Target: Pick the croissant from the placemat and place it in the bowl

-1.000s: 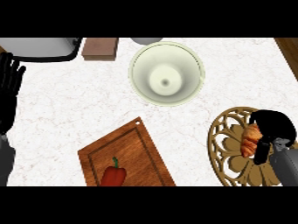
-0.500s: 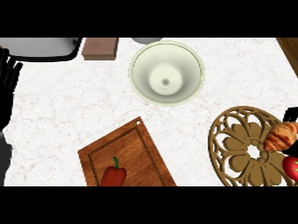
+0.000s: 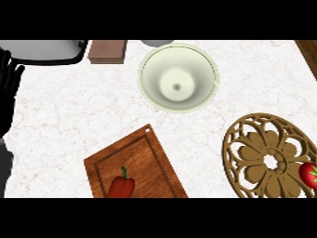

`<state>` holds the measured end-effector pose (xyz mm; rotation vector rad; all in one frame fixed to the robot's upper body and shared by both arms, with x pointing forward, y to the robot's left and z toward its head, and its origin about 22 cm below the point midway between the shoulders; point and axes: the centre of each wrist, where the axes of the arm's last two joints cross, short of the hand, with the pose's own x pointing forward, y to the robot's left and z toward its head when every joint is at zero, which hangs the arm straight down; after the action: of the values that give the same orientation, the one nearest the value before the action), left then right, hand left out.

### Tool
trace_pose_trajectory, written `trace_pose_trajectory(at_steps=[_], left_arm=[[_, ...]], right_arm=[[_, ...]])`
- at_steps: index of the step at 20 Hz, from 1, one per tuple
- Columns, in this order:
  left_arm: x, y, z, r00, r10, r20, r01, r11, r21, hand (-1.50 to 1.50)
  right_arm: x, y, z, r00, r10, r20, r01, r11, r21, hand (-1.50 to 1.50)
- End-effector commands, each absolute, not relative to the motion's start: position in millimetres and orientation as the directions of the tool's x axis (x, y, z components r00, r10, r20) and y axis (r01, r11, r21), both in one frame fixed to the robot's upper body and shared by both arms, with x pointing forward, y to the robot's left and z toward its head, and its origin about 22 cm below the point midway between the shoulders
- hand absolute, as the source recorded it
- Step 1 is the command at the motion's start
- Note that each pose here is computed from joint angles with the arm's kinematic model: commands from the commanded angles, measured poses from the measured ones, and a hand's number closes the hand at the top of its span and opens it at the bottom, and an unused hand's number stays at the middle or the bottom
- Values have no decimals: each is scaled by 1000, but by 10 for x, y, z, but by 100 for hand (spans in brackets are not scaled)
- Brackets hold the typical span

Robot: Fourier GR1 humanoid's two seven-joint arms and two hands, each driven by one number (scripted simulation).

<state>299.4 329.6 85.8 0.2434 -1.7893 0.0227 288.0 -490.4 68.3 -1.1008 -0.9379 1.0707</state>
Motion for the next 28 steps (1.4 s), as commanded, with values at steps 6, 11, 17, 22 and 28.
trace_pose_trajectory(at_steps=[6,11,17,22,28], left_arm=[[3004,3382,768,-197,-147,969,-202,974,107,0],[2944,3358,774,-199,-144,969,-189,976,107,0],[2940,3364,703,-176,-146,973,-190,975,112,0],[2979,3216,837,-182,-130,975,-176,980,98,0],[2935,3252,869,-199,-150,968,-176,978,115,0]], right_arm=[[3013,-4785,1536,18,973,230,21,230,-973,150],[3062,-4610,2232,-112,948,297,133,311,-941,150],[3039,-4124,2494,-252,840,481,71,512,-856,150],[3158,-3450,2731,-260,805,532,20,556,-831,150],[3378,-2933,2894,-225,813,537,-8,549,-836,150]])
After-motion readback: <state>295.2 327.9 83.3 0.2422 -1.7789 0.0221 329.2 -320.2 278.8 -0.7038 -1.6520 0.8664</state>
